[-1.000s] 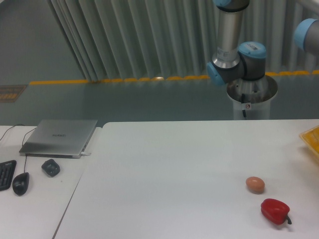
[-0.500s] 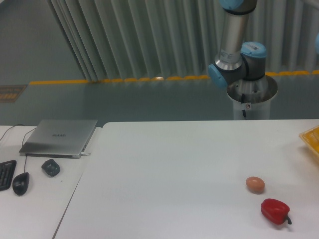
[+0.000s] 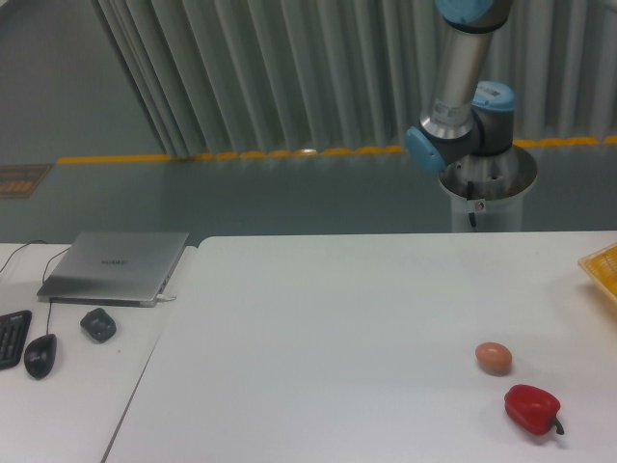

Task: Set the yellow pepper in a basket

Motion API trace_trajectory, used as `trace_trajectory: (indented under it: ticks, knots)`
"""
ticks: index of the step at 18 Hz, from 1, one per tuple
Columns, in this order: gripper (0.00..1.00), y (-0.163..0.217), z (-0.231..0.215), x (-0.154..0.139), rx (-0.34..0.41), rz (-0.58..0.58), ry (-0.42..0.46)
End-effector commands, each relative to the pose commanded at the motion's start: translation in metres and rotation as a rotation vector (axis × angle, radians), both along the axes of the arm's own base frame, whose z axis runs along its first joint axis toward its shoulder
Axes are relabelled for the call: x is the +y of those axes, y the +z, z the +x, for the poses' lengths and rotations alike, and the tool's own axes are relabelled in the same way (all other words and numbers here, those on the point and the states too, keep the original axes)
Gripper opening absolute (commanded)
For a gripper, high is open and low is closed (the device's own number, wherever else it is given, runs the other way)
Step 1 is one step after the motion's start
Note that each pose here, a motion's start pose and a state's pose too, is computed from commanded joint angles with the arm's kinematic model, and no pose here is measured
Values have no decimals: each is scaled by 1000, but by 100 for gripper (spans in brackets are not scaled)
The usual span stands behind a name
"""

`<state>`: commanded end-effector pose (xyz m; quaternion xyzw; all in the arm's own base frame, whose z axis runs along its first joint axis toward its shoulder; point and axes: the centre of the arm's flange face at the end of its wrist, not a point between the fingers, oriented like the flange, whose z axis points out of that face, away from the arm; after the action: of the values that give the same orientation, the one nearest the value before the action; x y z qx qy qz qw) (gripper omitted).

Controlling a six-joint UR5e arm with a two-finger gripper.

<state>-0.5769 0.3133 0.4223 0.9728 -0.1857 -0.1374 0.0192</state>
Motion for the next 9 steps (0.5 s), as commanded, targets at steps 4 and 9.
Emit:
trace_trajectory:
  ticks: [4,9]
  knots:
    - [100,-2,7,2,-8,5,-8]
    - [100,1,19,22,-6,10,-35]
